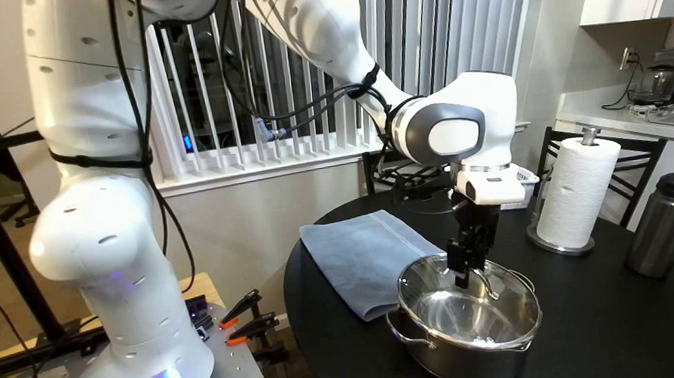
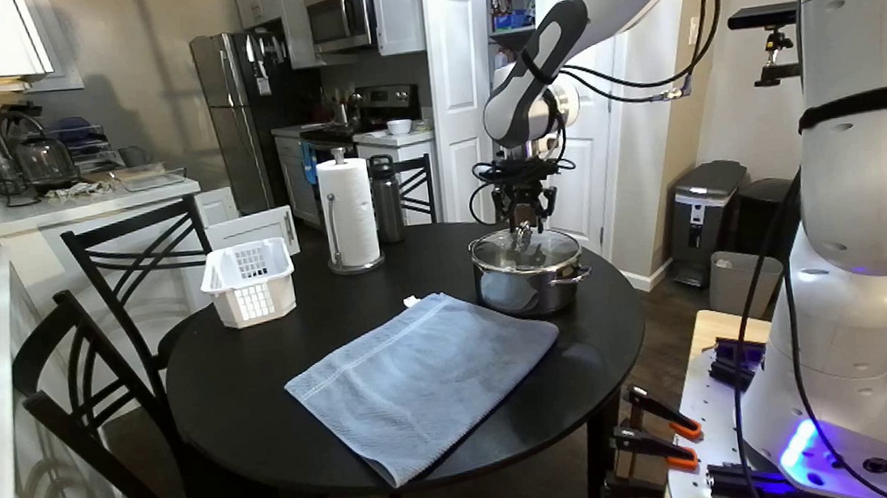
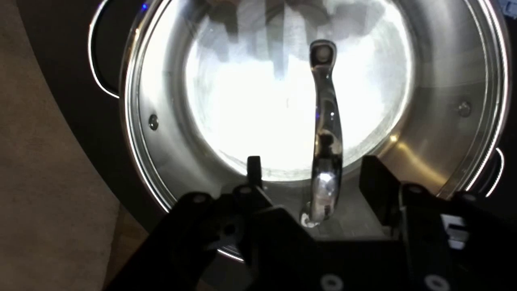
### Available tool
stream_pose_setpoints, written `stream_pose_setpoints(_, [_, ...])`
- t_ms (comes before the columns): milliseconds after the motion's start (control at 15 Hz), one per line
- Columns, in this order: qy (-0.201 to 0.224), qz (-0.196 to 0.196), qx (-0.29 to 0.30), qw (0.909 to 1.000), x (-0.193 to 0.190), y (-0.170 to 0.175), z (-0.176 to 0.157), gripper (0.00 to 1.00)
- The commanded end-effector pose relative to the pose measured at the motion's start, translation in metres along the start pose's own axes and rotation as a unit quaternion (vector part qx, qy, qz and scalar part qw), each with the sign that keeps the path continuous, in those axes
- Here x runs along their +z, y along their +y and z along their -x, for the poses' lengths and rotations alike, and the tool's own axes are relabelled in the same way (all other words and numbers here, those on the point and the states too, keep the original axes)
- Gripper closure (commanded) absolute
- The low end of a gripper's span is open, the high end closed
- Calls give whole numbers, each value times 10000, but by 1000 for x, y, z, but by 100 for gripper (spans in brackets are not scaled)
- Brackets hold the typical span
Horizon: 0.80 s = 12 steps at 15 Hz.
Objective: Take the lid off of the pot
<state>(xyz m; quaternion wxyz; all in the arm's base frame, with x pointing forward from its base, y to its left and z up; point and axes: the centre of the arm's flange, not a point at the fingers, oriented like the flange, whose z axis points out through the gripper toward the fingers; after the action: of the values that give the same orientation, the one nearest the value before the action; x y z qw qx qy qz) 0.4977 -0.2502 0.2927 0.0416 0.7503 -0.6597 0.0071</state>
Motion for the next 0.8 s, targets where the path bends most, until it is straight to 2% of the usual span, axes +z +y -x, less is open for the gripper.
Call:
stream_pose_setpoints(0, [-130,2,-67,9999,-2,0,-11,66])
stream_pose_setpoints(333, [-211,-6,-98,9997,-4,4,-17,95])
stream_pose_setpoints(467, [-287,-49,-157,9995,-5,7,-16,97])
stream_pose_setpoints(533, [-317,-67,-191,9993,-6,8,-16,93])
stream_pose_setpoints(733, [-385,-210,-239,9987,-14,12,-14,93])
